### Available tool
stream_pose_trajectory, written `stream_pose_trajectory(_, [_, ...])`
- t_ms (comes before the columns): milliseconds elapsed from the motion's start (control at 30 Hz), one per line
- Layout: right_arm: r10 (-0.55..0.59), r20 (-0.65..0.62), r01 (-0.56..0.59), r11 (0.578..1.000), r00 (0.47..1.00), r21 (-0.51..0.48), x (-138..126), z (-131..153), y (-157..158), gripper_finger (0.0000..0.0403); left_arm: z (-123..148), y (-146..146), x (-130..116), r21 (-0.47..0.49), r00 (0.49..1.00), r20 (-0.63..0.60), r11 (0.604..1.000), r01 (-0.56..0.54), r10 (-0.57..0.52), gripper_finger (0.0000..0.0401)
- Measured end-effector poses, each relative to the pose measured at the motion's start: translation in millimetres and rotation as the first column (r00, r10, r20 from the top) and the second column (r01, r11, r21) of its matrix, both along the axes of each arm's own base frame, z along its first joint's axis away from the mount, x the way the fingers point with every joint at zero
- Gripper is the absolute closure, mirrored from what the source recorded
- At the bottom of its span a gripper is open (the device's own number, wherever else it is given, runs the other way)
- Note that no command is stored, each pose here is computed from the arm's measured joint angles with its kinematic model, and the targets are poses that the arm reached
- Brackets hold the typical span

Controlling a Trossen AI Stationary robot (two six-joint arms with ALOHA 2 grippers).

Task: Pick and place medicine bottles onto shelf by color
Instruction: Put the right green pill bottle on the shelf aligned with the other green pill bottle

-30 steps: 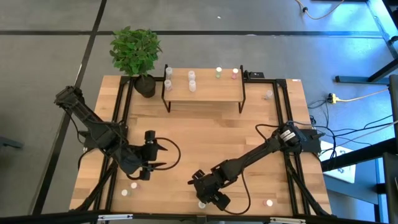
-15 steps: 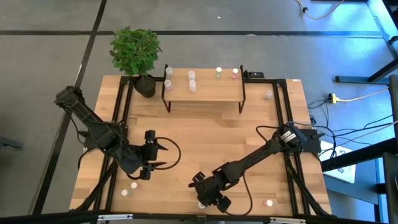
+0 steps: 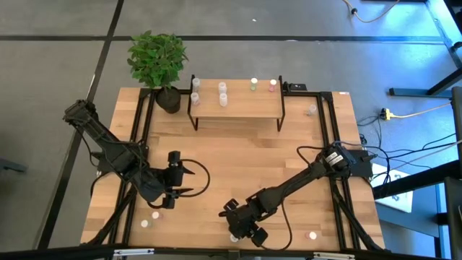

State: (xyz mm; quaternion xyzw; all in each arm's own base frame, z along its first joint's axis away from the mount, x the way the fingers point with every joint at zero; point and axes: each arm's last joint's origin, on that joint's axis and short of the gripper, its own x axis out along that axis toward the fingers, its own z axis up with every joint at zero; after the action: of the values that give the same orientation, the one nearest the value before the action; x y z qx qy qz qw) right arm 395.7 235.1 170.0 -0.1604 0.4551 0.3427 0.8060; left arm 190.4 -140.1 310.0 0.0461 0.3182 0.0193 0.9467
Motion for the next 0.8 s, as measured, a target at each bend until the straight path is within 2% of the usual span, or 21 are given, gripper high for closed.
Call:
stream_pose_trajectory(333, [0.005, 0.002, -0.005, 1.0, 1.0, -0.002, -0.2, 0.0, 0.3, 0.0272, 0.0, 0.0, 0.0, 0.0, 1.0, 0.0, 1.0, 0.0, 0.0, 0.0164])
stream_pose_trajectory(800, [-0.018, -0.026, 0.018, 1.0, 1.0, -0.003, -3.4, 4.8, -1.6, 0.0275, -0.1, -0.1, 0.1, 0.0, 1.0, 0.0, 1.0, 0.0, 0.0, 0.0164])
